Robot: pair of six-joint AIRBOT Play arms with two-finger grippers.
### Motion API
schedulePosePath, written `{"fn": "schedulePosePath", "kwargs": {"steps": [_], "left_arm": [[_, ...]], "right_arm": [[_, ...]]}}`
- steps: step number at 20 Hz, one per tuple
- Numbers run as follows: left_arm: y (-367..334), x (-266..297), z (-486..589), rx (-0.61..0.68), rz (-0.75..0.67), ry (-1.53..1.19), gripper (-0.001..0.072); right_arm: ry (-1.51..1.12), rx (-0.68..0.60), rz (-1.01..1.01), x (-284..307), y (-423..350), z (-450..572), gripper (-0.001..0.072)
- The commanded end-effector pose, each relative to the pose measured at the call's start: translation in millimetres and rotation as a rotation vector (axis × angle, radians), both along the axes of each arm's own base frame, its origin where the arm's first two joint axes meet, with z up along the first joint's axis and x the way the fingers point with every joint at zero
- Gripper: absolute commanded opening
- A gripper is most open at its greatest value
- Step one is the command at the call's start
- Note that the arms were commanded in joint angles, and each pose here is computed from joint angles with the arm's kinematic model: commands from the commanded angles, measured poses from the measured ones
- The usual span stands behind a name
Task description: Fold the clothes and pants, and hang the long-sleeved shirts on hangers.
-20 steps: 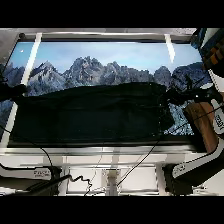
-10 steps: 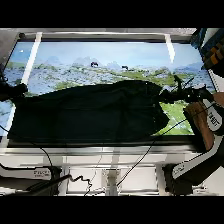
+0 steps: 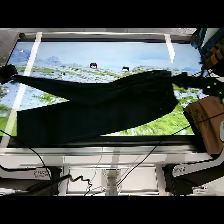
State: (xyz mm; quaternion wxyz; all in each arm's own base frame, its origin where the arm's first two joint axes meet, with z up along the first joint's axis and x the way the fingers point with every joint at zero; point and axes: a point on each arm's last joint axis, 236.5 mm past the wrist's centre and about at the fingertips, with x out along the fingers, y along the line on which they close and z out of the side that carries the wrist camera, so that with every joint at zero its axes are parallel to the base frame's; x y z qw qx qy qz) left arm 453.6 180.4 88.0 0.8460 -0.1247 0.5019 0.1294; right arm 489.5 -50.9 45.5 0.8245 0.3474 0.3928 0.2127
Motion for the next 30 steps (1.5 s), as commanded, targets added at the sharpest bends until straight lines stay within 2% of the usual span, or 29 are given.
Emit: {"fn": "schedulePosePath", "kwargs": {"steps": [1,3,4,12,19,22,26,28,30], "left_arm": [[-1.4,-46.9,-67.0,-0.043,-0.021,0.271,0.0020],[-23.0,-87.8,-125.6,-0.157,-0.039,0.502,0.0021],[-31.4,-99.6,-141.0,-0.192,-0.050,0.577,0.0021],[-31.9,-80.5,-144.1,-0.161,-0.066,0.527,0.0021],[-10.3,6.9,-133.2,-0.067,0.075,0.166,0.0021],[-25.7,57.5,-108.1,-0.025,0.034,-0.023,0.0021],[-33.4,131.4,-7.0,0.081,-0.012,-0.364,0.0021],[-33.0,136.1,8.6,0.157,-0.045,-0.377,0.0020],[-31.5,121.9,-26.5,0.136,-0.029,-0.255,0.0020]], "right_arm": [[0.209,-0.136,-0.159,-24.1,-56.2,-40.0,0.0034],[0.475,-0.212,-0.189,-63.3,-70.6,-91.4,0.0034],[0.526,-0.217,-0.155,-75.5,-67.6,-98.5,0.0035],[0.472,-0.229,-0.197,-60.3,-75.8,-90.9,0.0036],[0.277,-0.322,-0.342,-2.8,-91.9,-78.8,0.0036],[0.164,-0.390,-0.357,28.2,-78.9,-68.3,0.0036],[0.050,-0.435,-0.416,52.4,-79.5,-46.4,0.0035],[0.007,-0.452,-0.460,59.6,-89.7,-37.5,0.0035],[-0.011,-0.461,-0.486,64.2,-95.8,-37.6,0.0036]]}}
